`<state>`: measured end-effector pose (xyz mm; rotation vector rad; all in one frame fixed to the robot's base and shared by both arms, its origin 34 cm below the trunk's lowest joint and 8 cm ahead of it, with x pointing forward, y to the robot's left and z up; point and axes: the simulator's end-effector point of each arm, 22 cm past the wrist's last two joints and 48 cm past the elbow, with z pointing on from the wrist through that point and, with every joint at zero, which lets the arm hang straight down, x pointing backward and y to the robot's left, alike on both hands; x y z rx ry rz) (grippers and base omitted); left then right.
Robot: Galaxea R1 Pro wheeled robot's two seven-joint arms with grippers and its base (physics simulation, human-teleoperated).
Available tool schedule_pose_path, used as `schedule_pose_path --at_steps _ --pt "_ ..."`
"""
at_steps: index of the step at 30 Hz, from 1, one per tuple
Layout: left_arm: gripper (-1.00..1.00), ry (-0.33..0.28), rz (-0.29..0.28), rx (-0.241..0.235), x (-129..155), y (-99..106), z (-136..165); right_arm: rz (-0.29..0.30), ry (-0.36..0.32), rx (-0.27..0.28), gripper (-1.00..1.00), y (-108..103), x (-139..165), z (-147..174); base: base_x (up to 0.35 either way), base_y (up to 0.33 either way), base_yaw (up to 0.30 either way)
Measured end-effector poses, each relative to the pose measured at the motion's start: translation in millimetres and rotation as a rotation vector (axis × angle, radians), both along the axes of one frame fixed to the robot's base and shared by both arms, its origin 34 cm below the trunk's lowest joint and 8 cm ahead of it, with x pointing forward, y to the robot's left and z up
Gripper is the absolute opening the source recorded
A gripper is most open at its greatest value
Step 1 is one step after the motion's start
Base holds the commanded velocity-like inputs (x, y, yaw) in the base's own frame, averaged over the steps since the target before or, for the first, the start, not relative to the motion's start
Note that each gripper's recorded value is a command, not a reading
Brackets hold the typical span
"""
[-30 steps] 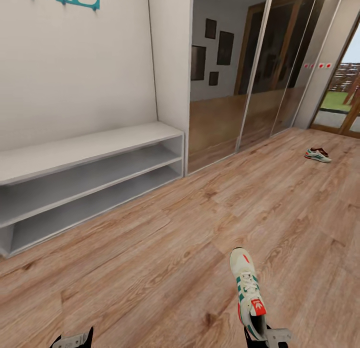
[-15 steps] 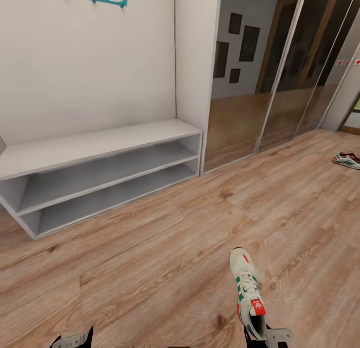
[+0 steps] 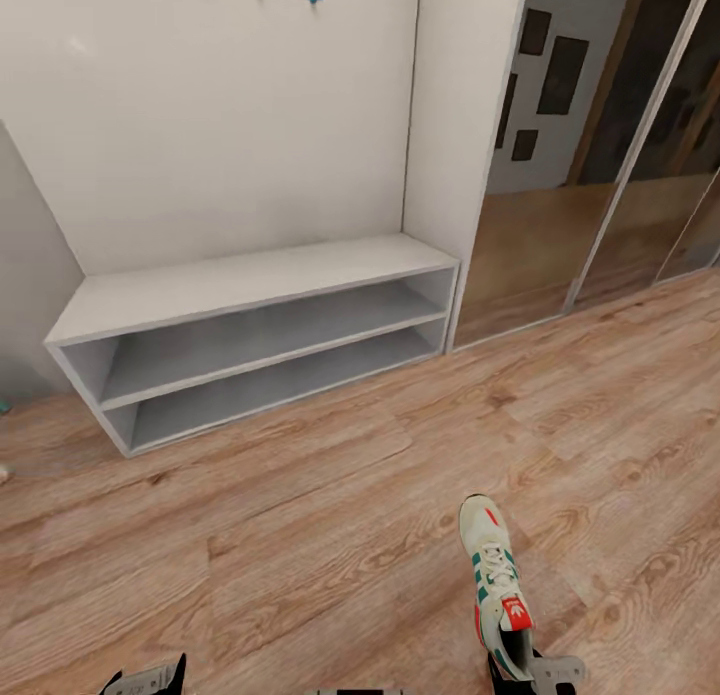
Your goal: Pick up the two gym shoes and the two sandals from the corridor floor and place them onto the hallstand (shoe rack) in the corridor, making sure they are on the rack and not on the floor. Arrange them so the two gym shoes are next to each other and the two sandals are next to each other.
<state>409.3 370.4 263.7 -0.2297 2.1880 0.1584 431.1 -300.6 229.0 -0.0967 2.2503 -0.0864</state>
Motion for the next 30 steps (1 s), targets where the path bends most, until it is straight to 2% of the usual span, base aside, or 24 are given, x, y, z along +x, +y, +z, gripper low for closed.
schedule_pose_path --at_steps 30 --pt "1.00 0.022 0.003 -0.001 -6.3 -0.1 -6.8 -0.001 0.010 0.000 -1.00 0.1 -2.9 -3.6 0.005 0.010 0.261"
